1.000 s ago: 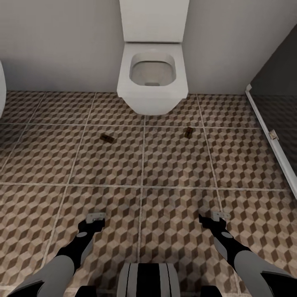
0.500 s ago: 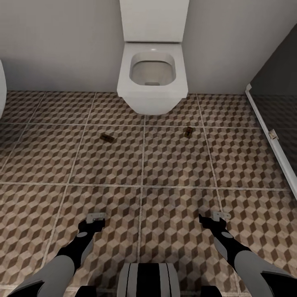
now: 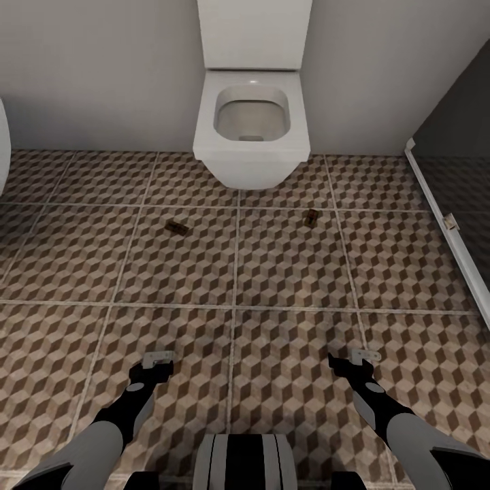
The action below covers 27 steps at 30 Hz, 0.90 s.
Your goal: Take the four mousetraps from the cabinet in the bathroom and place them on the bathroom floor. Make sure all four end up on the same floor surface, and ensure that at least two of them are either under or directly next to the same bathroom sink.
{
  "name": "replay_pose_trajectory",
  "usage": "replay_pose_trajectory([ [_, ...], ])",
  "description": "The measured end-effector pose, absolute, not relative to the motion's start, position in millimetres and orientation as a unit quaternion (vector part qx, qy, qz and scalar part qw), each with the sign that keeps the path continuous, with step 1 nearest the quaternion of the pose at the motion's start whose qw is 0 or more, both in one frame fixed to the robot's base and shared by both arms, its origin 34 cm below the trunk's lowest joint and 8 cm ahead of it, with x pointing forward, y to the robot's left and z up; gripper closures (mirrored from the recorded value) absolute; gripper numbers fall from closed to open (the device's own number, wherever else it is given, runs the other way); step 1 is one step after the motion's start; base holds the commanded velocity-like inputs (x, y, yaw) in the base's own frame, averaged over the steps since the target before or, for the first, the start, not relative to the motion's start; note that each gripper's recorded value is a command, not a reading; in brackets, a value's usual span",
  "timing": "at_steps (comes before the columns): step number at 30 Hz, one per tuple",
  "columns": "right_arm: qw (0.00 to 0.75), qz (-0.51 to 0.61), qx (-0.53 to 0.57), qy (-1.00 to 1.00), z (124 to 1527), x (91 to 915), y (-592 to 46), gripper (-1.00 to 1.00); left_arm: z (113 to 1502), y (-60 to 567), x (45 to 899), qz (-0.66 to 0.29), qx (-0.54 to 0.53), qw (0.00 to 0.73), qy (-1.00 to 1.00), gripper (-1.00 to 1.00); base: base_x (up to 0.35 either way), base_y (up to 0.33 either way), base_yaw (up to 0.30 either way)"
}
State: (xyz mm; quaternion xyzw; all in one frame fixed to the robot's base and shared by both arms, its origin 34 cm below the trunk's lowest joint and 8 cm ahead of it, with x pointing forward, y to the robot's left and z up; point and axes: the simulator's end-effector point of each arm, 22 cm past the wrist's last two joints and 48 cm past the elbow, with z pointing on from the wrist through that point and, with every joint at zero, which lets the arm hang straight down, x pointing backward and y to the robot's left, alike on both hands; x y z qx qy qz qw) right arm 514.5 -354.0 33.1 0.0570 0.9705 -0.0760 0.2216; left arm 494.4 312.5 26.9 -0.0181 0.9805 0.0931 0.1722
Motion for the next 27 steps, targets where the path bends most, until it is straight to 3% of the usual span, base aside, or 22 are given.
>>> replay_pose_trajectory([
  [27,0.247,-0.074,0.059,0.964,57.9,538.0,-354.0,-1.00,50.9,312.9,518.9,0.093,-0.022,0.199,0.975,-1.00,0.000,0.000,0.000],
])
